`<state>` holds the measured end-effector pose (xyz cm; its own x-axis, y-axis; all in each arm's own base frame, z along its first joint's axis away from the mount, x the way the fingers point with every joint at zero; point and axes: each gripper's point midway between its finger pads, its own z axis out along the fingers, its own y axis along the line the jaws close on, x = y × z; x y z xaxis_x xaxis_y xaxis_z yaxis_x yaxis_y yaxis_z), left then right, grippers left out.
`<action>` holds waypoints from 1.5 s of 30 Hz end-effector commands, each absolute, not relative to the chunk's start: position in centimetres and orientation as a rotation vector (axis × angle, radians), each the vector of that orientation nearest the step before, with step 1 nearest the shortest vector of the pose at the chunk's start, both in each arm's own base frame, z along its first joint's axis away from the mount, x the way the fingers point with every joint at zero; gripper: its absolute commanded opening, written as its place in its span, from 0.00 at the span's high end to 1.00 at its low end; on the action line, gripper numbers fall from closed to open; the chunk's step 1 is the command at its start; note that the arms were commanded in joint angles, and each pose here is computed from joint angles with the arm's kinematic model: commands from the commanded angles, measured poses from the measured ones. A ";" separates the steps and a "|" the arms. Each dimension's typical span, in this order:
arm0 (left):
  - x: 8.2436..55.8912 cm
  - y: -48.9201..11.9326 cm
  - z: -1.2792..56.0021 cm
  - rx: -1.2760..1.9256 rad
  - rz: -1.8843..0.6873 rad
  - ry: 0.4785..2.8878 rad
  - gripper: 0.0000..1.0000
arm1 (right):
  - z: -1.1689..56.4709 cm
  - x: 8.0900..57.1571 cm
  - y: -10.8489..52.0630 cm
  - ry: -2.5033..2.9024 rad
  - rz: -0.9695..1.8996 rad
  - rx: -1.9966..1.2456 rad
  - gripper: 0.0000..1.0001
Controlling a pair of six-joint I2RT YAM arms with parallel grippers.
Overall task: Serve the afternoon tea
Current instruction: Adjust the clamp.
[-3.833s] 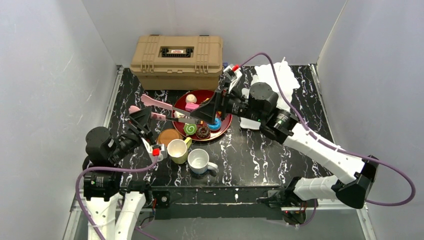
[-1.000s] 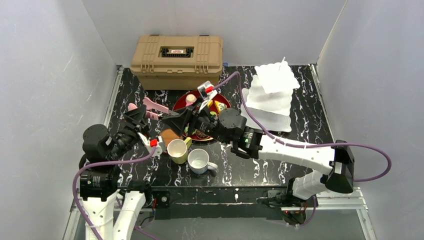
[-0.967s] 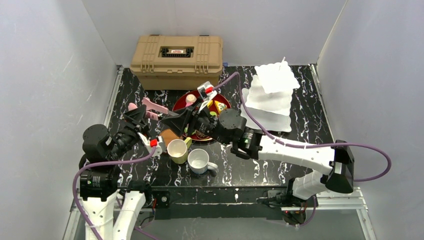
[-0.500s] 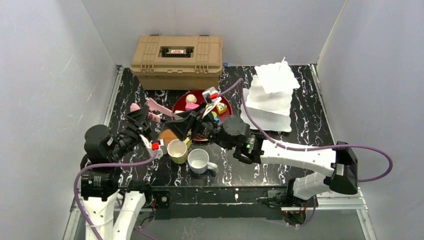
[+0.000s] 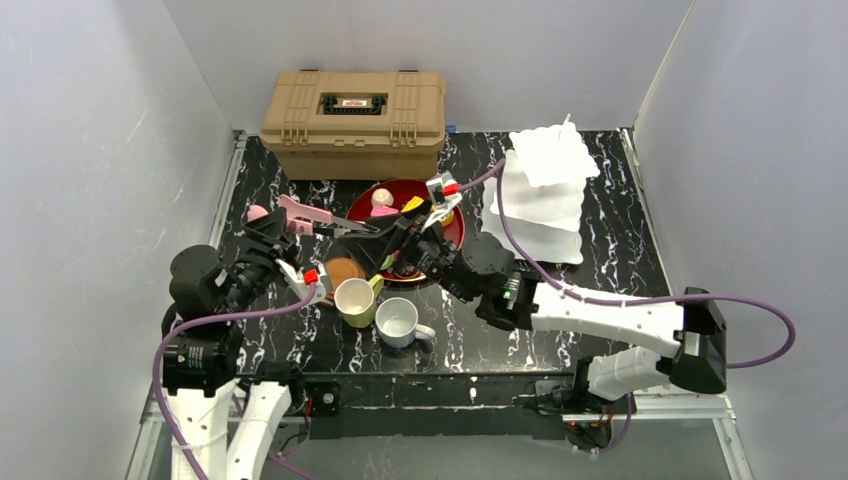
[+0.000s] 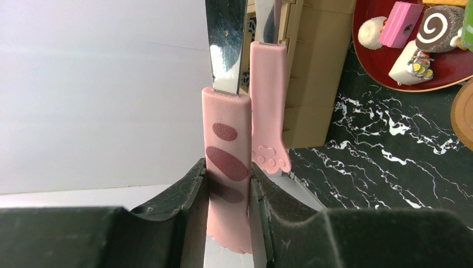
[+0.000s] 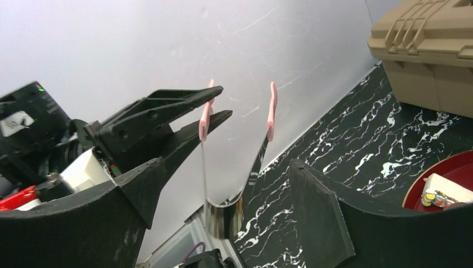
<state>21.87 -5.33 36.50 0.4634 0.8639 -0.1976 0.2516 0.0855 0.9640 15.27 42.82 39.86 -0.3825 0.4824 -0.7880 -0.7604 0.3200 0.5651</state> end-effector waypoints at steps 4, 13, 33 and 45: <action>21.8 -5.1 38.0 1.417 0.633 1.030 1.00 | 42.7 15.2 45.0 1.364 1.437 -0.263 0.21; 21.5 -5.4 37.7 1.431 0.620 1.013 1.00 | 43.4 15.4 45.1 1.337 1.452 -0.232 0.37; 20.9 -6.0 38.0 1.432 0.588 0.991 1.00 | 43.0 16.1 46.7 1.358 1.469 -0.182 0.36; 18.8 -8.5 36.1 1.532 0.470 0.877 0.83 | 42.8 16.1 45.3 1.349 1.417 -0.207 0.50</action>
